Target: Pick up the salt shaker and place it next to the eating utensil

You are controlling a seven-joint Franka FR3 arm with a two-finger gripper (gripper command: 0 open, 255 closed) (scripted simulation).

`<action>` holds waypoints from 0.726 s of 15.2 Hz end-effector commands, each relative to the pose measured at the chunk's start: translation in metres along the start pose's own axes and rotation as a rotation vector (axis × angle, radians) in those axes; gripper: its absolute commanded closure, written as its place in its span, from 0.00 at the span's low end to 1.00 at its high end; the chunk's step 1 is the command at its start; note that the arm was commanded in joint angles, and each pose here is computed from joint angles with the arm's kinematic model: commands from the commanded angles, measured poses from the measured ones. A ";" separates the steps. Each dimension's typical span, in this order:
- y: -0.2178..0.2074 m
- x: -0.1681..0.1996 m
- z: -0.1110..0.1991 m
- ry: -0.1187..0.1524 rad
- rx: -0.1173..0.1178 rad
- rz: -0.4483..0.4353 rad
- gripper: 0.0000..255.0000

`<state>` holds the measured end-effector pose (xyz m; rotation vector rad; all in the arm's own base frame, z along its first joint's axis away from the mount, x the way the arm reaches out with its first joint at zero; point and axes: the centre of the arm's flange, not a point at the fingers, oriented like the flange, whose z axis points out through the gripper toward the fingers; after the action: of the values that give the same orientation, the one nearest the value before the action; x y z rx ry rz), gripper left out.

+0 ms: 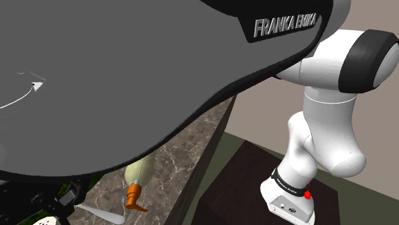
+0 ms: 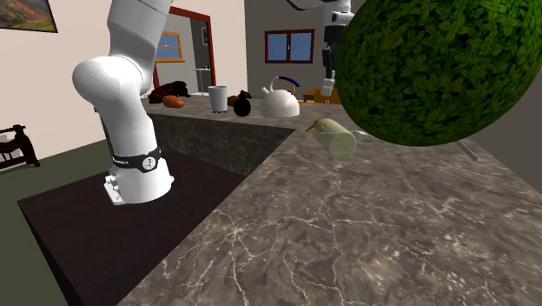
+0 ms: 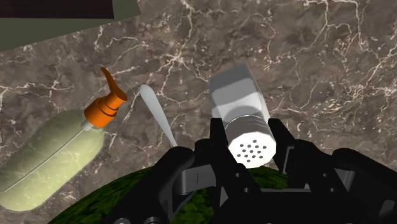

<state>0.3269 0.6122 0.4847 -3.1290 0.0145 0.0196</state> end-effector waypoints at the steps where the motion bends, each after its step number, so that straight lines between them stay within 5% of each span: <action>1: 0.000 0.000 0.011 0.000 0.000 0.000 1.00; 11: 0.001 0.001 0.064 0.000 0.000 0.000 1.00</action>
<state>0.3106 0.6167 0.4721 -3.0436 -0.0222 -0.0658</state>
